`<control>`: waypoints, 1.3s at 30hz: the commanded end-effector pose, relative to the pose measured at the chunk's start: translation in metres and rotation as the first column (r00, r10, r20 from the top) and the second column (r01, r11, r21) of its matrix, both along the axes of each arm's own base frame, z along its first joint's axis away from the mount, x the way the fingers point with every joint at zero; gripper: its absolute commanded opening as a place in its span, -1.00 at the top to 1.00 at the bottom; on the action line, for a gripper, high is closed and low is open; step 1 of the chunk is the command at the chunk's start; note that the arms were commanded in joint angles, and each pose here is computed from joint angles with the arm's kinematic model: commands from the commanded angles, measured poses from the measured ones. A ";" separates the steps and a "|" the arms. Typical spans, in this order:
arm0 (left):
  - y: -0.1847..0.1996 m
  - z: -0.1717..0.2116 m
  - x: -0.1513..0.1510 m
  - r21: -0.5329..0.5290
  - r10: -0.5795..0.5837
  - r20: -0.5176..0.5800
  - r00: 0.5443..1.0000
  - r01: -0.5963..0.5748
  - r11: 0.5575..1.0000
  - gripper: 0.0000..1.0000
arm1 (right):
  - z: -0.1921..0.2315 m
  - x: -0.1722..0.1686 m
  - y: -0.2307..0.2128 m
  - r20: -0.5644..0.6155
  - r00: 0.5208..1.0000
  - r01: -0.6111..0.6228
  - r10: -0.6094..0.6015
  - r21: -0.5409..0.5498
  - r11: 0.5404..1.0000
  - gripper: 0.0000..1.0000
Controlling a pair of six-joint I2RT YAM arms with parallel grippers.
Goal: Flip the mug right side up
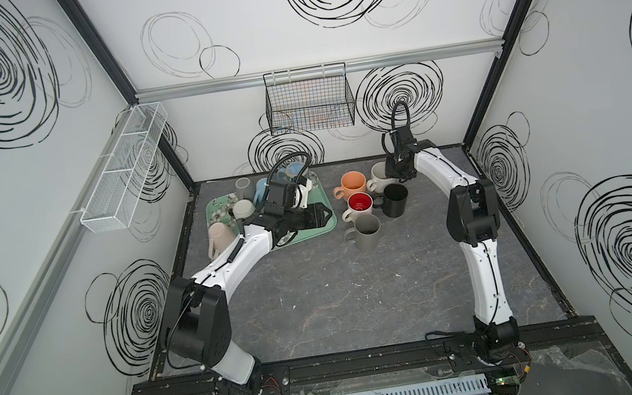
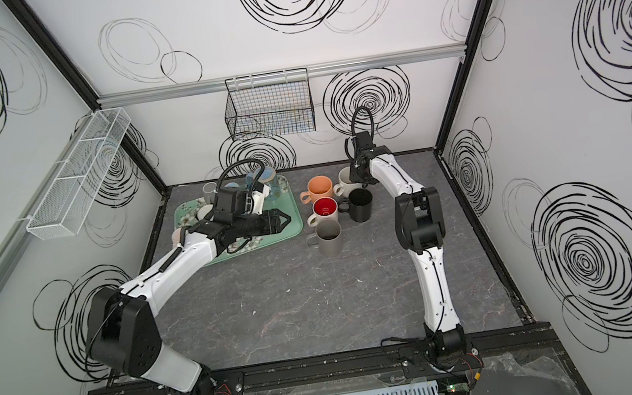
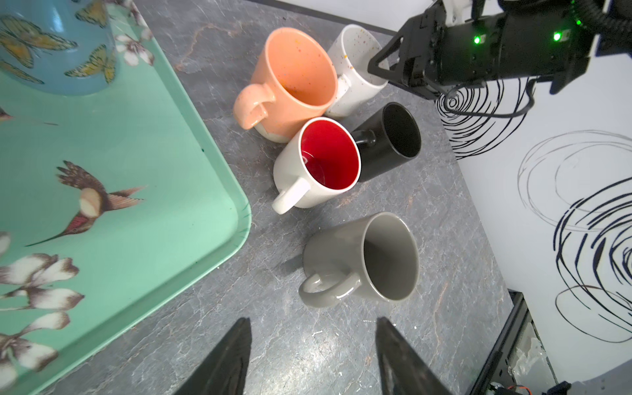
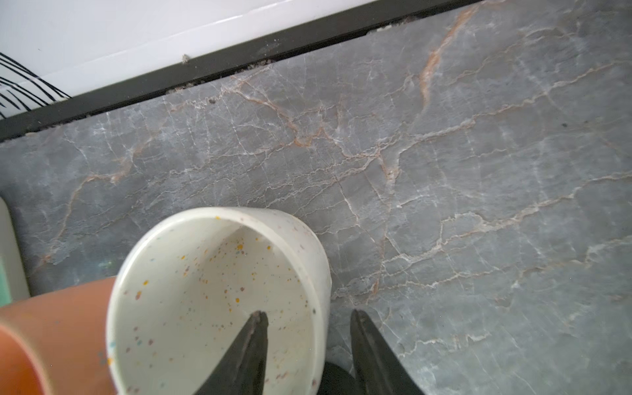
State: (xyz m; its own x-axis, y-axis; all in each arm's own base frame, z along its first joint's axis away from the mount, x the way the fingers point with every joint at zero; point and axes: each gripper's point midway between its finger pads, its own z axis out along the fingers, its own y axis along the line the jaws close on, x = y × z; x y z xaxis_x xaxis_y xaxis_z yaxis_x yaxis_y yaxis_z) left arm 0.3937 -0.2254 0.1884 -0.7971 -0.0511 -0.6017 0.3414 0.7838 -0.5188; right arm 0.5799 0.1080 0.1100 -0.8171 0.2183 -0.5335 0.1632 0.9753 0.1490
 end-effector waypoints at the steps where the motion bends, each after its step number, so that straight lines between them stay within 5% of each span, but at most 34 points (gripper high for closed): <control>1: 0.028 0.032 0.011 0.009 0.051 0.097 0.994 -0.052 0.999 -0.23 | 0.064 -0.010 0.002 0.090 0.996 -0.008 0.006 0.013 1.000 0.07; 7: 0.122 0.056 0.038 0.081 0.278 0.175 0.944 -0.295 0.952 -0.29 | 0.115 -0.022 0.023 0.184 0.978 -0.098 0.096 0.006 0.995 0.03; 12: 0.218 0.045 0.059 0.178 0.489 0.199 0.849 -0.522 0.834 -0.33 | 0.133 -0.044 0.069 0.220 0.952 -0.216 0.215 -0.022 0.976 0.00; 20: 0.310 0.008 0.059 0.435 0.625 0.194 0.756 -0.637 0.636 -0.45 | 0.120 -0.095 0.188 0.292 0.840 -0.480 0.457 0.006 0.877 -0.02; 30: 0.342 -0.035 0.048 0.476 0.641 0.115 0.758 -0.609 0.635 -0.66 | 0.096 -0.156 0.300 0.348 0.691 -0.684 0.633 0.033 0.729 -0.02; 39: 0.345 -0.087 0.038 0.355 0.649 -0.045 0.759 -0.595 0.721 -0.68 | 0.084 -0.179 0.331 0.344 0.645 -0.737 0.683 0.041 0.675 -0.02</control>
